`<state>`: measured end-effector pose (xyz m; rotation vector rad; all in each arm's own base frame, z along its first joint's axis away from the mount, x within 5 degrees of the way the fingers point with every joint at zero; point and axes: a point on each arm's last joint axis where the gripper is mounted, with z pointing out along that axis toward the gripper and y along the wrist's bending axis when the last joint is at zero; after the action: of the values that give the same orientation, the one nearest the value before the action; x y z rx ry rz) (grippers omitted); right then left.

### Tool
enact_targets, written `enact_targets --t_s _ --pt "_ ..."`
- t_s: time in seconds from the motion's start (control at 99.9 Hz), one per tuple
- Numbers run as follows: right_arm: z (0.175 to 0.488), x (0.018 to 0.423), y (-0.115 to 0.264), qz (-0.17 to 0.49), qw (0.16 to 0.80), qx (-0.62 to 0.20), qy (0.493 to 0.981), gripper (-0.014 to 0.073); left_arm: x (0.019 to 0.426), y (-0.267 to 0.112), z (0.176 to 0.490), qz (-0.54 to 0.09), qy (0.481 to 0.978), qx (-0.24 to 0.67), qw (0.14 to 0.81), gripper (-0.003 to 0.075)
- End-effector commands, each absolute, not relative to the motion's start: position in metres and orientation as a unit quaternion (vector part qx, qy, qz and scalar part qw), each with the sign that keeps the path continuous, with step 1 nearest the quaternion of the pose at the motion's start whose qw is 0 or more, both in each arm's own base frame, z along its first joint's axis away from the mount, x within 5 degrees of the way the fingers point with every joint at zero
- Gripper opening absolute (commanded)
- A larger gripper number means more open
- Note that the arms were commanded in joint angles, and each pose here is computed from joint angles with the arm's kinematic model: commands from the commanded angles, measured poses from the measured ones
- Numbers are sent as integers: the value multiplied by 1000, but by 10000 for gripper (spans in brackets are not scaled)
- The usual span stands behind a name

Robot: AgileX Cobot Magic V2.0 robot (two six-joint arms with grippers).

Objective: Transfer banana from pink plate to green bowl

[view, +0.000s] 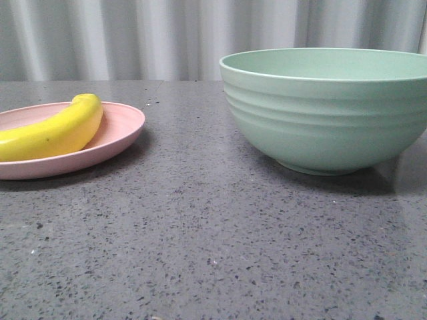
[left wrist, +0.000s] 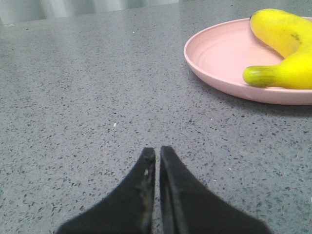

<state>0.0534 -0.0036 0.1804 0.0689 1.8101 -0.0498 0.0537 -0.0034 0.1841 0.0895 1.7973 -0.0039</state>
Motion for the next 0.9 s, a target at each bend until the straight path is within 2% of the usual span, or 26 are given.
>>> enact_targets --t_s 0.0,0.54,0.891 --pt "177 53 -4 -26 626 31 779 -64 53 -3 189 -3 755 32 654 -20" --pt "177 53 -4 -26 626 31 779 -64 53 -3 189 -2 755 33 655 -20" --pt "177 53 -4 -26 627 31 778 -64 54 -2 202 7 706 34 708 -20"
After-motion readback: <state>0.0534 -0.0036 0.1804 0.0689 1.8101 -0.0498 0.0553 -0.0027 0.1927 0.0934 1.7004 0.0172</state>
